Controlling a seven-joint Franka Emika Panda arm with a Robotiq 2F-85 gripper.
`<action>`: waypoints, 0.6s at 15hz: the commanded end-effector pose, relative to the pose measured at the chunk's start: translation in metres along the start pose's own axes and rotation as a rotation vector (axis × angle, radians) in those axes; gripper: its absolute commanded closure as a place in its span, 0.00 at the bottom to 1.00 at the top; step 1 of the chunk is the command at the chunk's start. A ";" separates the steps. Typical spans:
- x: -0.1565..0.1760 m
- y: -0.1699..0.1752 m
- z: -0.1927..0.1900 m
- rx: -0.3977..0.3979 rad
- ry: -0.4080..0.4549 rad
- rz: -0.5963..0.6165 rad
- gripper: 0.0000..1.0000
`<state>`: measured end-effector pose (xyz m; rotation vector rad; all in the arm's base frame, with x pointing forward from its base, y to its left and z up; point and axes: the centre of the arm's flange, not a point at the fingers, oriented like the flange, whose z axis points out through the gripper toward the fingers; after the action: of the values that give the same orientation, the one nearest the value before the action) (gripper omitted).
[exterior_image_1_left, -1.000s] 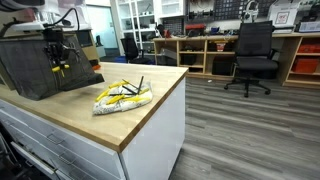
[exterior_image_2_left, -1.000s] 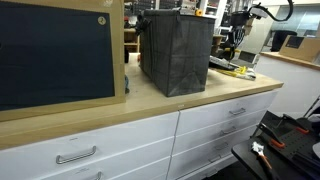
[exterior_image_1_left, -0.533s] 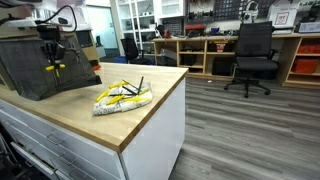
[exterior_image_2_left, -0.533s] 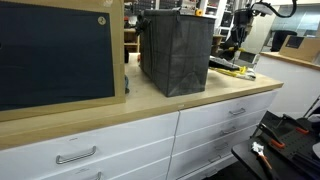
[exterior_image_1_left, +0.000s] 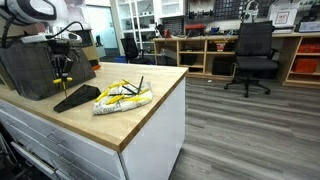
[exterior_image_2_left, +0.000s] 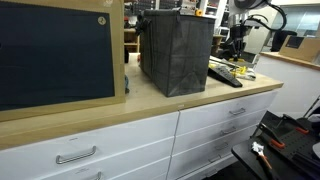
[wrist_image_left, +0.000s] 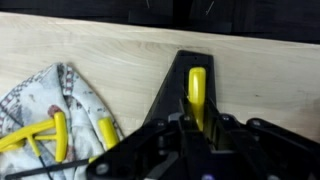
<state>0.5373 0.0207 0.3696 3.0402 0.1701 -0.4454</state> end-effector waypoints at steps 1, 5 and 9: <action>-0.013 -0.013 -0.042 -0.062 0.150 -0.018 0.96; -0.028 -0.020 -0.068 -0.063 0.220 -0.023 0.96; -0.028 -0.003 -0.082 -0.049 0.267 0.091 0.96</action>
<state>0.5362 0.0381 0.4482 3.0326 0.1902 -0.1008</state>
